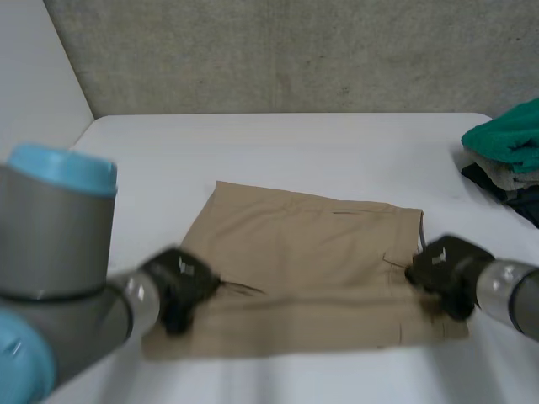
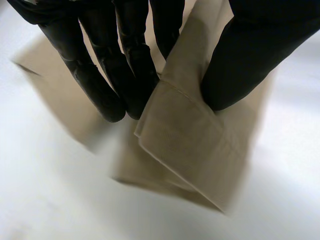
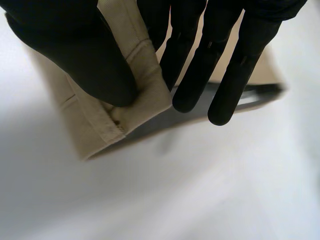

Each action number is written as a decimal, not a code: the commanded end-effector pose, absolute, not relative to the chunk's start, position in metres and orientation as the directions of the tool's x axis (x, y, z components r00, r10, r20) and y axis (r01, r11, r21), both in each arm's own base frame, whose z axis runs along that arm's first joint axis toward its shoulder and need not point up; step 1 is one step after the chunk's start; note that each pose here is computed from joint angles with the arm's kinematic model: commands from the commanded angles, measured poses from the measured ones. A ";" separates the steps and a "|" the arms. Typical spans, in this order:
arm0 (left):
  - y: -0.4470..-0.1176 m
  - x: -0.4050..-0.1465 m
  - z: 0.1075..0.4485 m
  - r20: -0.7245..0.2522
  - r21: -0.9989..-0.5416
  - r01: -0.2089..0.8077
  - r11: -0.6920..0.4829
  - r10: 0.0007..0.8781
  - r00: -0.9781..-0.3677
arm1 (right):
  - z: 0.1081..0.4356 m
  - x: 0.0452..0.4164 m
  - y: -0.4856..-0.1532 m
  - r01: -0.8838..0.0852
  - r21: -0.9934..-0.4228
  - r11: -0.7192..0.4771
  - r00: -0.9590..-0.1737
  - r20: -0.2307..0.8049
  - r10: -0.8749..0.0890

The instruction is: Fold the laundry.

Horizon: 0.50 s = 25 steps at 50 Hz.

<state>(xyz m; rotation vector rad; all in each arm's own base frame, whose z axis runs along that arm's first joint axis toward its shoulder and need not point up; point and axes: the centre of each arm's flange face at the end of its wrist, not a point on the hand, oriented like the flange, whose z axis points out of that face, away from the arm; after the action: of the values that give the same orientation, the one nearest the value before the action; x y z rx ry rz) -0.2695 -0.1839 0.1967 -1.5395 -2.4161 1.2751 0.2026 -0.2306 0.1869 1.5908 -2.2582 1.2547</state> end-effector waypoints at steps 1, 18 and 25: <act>-0.260 -0.313 0.225 -0.470 -0.772 0.635 0.038 0.638 -0.610 | 0.196 0.224 -0.285 -0.701 -0.712 0.045 -0.607 0.562 -0.562; -0.349 -0.374 0.186 -0.534 -0.812 0.575 -0.098 0.522 -0.665 | 0.150 0.258 -0.391 -0.648 -0.757 -0.082 -0.710 0.639 -0.295; -0.339 -0.374 0.211 -0.515 -0.839 0.532 -0.116 0.488 -0.705 | 0.168 0.248 -0.374 -0.602 -0.791 0.106 -0.767 0.537 -0.350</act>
<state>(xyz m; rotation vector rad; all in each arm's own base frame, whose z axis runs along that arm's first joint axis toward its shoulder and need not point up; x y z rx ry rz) -0.3738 -0.3507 0.1905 -1.2662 -2.1345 2.0042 0.2554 -0.3895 0.1533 0.9923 -1.9723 1.8280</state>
